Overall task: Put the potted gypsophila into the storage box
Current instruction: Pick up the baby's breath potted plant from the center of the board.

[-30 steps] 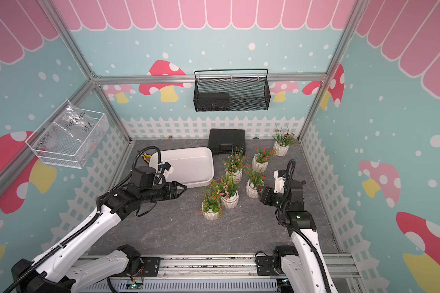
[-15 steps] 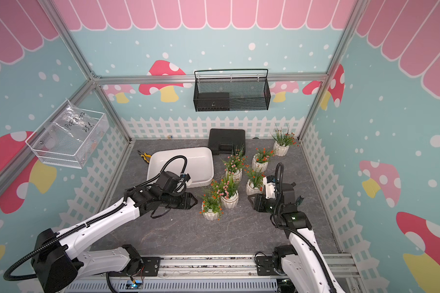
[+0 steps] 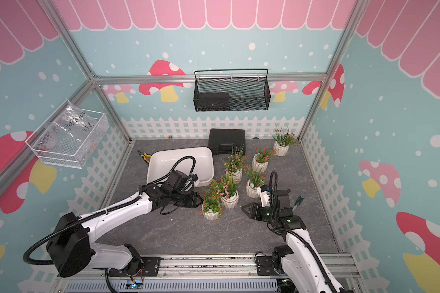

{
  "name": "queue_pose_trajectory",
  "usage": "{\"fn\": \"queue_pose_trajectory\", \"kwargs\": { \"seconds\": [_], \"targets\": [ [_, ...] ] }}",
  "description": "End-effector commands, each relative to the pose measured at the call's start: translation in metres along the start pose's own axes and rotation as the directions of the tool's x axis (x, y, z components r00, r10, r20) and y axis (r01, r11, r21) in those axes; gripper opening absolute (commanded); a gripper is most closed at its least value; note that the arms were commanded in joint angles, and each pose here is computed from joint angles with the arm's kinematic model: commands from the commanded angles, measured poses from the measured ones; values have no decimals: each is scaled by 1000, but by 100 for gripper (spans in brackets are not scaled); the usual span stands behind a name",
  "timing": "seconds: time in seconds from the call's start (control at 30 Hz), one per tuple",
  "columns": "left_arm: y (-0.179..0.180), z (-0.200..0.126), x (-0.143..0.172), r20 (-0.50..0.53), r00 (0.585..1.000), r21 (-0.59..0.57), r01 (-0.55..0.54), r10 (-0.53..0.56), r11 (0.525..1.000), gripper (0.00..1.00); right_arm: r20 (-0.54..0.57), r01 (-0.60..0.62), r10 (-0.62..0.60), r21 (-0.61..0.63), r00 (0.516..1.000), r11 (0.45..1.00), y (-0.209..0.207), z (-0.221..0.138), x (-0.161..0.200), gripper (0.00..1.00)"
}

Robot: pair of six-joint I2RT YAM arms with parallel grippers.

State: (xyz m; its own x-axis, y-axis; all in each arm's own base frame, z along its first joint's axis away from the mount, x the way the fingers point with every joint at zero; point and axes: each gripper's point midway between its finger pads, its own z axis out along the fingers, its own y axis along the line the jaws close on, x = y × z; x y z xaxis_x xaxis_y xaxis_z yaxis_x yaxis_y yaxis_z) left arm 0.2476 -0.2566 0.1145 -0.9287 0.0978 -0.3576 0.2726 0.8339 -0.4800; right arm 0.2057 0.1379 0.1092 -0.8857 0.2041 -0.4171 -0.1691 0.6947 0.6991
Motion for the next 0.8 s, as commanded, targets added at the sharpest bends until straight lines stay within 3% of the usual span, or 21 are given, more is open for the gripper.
{"fn": "queue_pose_trajectory", "kwargs": {
  "seconds": [0.0,0.27,0.77],
  "targets": [
    [-12,4,-7,0,1000,40,-30,30,999,40,-16,25,-26,-44,1000,999,8,1,1,53],
    [-10,20,-8,-34,999,35,-39,40,999,32,-12,26,-26,-27,1000,999,4,2,2,53],
    [-5,37,-11,-51,997,-2,-49,49,999,27,0,41,-41,-31,999,999,6,1,-1,55]
  ]
}}
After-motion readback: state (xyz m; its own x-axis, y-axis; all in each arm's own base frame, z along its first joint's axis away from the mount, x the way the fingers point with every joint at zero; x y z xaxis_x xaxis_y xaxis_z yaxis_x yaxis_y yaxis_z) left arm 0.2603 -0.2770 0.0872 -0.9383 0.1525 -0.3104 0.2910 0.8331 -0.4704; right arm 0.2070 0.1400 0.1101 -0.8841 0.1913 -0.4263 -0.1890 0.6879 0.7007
